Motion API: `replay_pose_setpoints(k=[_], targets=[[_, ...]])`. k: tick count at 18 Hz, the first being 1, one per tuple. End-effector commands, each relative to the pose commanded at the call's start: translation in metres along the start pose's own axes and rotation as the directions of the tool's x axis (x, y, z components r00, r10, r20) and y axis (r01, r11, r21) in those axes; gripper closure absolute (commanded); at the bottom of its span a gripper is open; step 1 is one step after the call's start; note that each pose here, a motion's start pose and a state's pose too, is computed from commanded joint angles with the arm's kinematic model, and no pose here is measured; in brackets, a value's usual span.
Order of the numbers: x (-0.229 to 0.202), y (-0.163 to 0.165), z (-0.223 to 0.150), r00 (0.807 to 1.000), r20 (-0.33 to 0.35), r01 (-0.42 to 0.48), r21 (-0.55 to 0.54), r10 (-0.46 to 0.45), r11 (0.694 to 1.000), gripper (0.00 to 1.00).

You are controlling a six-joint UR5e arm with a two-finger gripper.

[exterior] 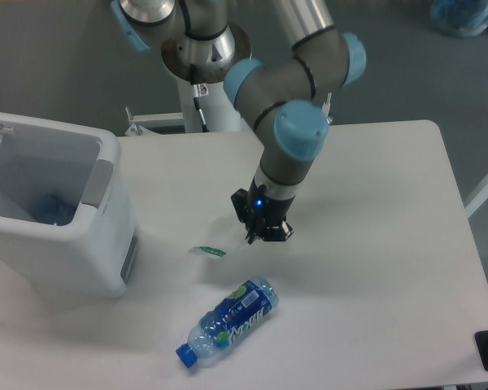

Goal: Place the trash in the trash can
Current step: 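Close the gripper on the white paper wrapper and lift it, then carry the paper wrapper over the white trash bin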

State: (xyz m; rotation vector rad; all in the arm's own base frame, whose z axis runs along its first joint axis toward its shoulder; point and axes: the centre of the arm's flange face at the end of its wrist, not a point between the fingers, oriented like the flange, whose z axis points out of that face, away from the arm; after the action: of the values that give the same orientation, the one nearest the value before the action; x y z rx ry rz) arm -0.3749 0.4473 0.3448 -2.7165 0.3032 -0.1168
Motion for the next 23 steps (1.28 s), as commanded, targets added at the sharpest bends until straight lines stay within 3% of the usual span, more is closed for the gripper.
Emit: replay_pose_setpoints(k=[4,9,17,23], targets=[[-0.001,-0.04,-0.07,0.998,0.004,0.064,0.176,-0.065,0.982,1.0],[0.02,-0.089,-0.156,0.992,0.0,0.118,0.365,-0.127,0.923,1.0],[0.07,-0.126,-0.222,0.989,-0.067,0.144,0.53,-0.129,0.835,1.0],[0.133,-0.157,-0.235,0.992,-0.101,0.122,0.542,-0.08,0.831,1.0]])
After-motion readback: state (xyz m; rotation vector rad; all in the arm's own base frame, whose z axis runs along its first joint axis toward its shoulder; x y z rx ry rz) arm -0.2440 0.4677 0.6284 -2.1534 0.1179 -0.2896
